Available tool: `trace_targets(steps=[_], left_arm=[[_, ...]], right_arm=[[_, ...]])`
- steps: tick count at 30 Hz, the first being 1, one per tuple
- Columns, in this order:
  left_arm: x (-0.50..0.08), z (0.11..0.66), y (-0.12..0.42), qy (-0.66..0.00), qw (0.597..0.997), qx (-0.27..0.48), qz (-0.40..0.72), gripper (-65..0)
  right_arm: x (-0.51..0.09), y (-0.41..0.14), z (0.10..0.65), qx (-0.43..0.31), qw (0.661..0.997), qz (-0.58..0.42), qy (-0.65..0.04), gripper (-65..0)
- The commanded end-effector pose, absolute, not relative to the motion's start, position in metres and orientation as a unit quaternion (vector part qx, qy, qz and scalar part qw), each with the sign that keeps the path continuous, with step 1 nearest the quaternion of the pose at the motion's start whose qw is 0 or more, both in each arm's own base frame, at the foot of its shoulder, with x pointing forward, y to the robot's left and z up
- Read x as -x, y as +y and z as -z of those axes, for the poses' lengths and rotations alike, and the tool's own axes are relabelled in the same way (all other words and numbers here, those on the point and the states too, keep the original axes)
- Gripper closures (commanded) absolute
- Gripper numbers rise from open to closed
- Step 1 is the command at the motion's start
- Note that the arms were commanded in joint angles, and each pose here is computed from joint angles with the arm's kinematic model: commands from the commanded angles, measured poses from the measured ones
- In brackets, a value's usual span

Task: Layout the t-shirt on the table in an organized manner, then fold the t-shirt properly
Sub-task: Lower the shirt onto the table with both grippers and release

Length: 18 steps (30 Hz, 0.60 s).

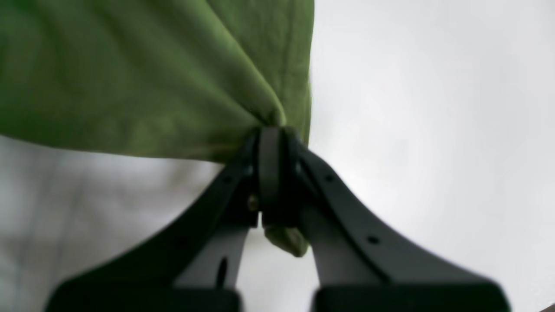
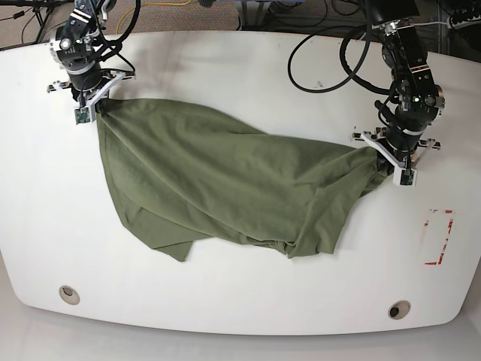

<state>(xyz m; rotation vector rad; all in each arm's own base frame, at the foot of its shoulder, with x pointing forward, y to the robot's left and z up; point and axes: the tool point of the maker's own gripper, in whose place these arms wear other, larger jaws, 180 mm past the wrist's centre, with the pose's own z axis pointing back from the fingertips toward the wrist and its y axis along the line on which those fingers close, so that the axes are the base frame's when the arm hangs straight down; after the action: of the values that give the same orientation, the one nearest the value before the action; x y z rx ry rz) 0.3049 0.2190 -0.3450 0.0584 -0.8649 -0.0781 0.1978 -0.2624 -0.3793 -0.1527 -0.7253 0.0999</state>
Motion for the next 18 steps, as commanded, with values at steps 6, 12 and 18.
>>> trace_targets(steps=[6, 12, 18], left_arm=[[-0.294, 0.343, 0.241, -0.413, 0.908, -0.053, 0.047, 0.0], [-0.286, 0.343, 0.257, -0.404, 0.911, -0.071, 0.051, 0.0], [-0.282, 0.345, 0.259, -0.398, 0.913, -0.073, 0.054, 0.0]], right_arm=[[-0.192, -0.264, 0.375, 0.078, 0.928, -0.048, -0.361, -0.2], [-0.188, -0.263, 0.378, 0.075, 0.931, -0.050, -0.354, -0.2], [-0.188, -0.263, 0.378, 0.076, 0.931, -0.048, -0.355, -15.7]])
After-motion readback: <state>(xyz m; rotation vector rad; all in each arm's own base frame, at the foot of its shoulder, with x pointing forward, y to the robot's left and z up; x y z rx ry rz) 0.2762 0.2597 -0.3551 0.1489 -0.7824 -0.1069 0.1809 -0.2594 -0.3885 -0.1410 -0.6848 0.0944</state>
